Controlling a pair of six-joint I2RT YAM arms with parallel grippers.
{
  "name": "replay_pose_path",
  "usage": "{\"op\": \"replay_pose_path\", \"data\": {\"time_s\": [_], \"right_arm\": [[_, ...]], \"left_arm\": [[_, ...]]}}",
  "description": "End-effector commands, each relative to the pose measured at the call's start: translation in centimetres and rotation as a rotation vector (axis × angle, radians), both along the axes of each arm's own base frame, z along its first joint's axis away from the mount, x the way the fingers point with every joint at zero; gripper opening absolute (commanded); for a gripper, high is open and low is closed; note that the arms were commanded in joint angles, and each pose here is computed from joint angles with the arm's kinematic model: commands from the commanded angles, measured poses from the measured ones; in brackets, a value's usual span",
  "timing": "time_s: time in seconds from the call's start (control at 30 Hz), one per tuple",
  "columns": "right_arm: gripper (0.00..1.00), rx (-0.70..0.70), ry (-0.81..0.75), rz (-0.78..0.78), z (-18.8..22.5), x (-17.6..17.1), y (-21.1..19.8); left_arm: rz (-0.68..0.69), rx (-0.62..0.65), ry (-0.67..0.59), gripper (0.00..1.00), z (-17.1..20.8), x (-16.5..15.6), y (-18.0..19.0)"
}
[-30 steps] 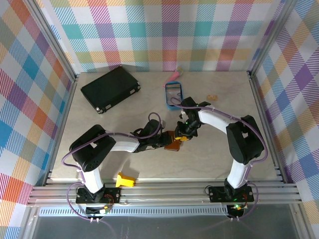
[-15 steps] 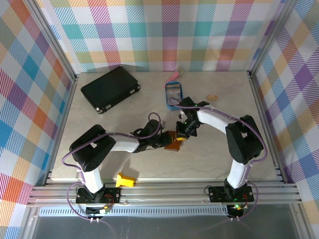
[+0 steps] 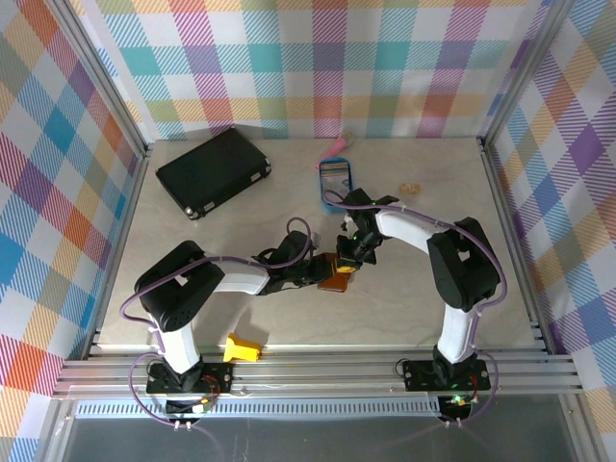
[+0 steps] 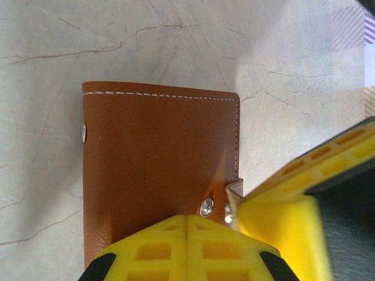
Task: Put the credit cards into the card holder
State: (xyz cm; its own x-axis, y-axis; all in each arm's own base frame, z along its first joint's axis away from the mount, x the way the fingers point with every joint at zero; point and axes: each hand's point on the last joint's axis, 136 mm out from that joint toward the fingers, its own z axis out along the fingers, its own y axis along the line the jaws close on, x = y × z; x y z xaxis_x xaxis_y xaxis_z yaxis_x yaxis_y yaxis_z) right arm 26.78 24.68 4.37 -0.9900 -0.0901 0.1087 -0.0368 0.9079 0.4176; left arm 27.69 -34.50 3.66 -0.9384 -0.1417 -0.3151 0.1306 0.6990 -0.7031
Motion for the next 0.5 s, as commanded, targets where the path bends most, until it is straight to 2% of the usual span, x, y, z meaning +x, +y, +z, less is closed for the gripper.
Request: {"op": "replay_pose_path", "data": {"time_s": [0.0, 0.47], "right_arm": [[0.0, 0.032, 0.0, 0.008, 0.2, 0.5, 1.1], [0.0, 0.091, 0.014, 0.003, 0.3, 0.7, 2.2]], "left_arm": [[-0.014, 0.077, 0.06, 0.0, -3.1, -1.6, 1.1], [-0.016, 0.077, 0.063, 0.0, -3.2, -1.7, 1.1]]}}
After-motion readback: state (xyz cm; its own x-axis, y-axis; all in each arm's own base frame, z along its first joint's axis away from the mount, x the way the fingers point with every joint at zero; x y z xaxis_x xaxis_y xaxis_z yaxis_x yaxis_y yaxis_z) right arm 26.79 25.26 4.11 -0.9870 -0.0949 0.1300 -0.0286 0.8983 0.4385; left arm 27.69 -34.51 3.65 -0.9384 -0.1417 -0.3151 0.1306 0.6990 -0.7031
